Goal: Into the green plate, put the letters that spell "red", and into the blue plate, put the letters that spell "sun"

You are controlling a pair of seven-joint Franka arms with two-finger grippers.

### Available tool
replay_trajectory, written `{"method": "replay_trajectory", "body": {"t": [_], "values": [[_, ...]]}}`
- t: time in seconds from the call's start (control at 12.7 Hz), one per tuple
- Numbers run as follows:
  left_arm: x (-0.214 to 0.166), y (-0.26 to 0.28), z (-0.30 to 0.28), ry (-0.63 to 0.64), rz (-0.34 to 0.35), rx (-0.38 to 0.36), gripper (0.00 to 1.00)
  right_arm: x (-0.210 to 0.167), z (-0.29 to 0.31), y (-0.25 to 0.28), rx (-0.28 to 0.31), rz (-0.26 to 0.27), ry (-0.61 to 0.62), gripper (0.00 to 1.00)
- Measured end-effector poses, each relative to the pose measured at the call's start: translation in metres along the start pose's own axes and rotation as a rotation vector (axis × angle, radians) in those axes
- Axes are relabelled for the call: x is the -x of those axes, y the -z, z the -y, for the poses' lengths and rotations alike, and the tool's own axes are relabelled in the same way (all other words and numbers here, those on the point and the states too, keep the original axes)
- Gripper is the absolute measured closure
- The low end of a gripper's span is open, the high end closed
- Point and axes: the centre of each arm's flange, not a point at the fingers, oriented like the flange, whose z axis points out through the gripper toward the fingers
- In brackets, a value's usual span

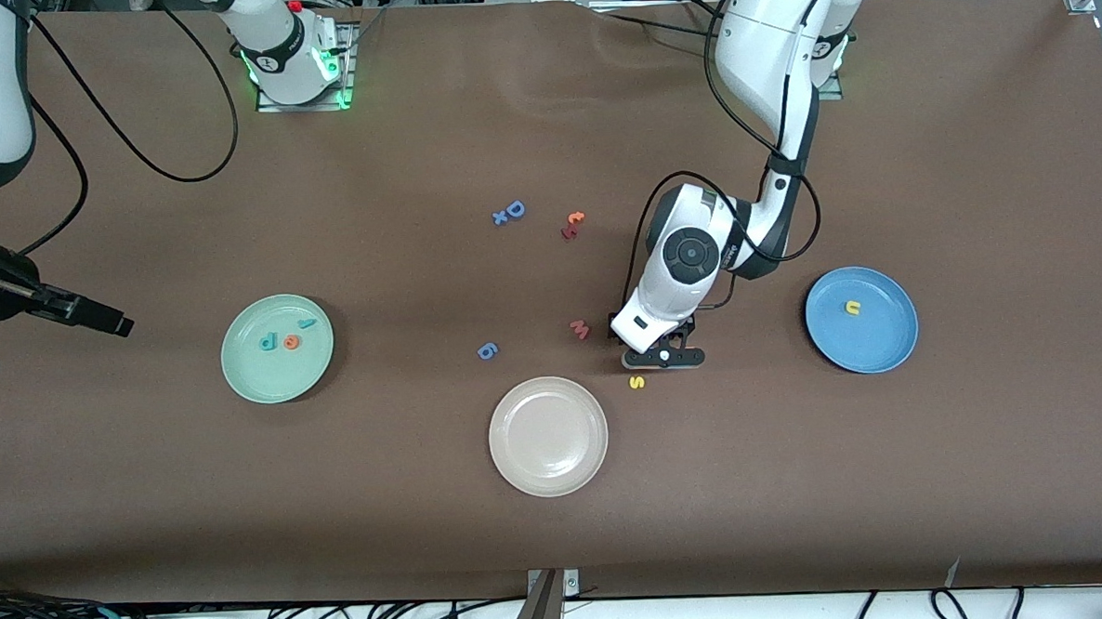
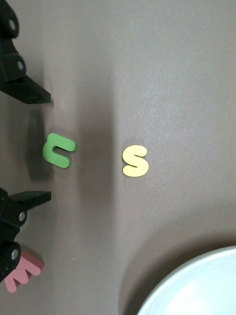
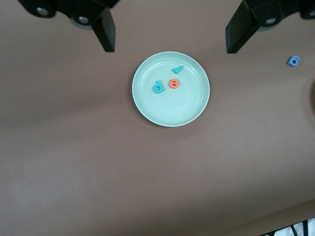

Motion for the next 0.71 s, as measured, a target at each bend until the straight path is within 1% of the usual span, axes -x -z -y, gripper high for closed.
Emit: {"method": "replay_trajectory", "body": {"t": [0.55, 0.63, 0.71], "values": [[0.0018, -0.0085, -0.0001, -0.003, 0.004, -0.006, 0.22, 0.0003, 0.0012, -0.0015, 0.001, 0.003, 0.004, 0.00], [0.0016, -0.0083, -0.0001, -0.003, 0.004, -0.006, 0.24, 0.0006, 0.0024, -0.0015, 0.000, 0.003, 0.007, 0.00], [0.0016, -0.0083, -0.0001, -0.003, 0.004, -0.006, 0.24, 0.0012, 0.0043, -0.0013, -0.001, 0.003, 0.011, 0.00]]}}
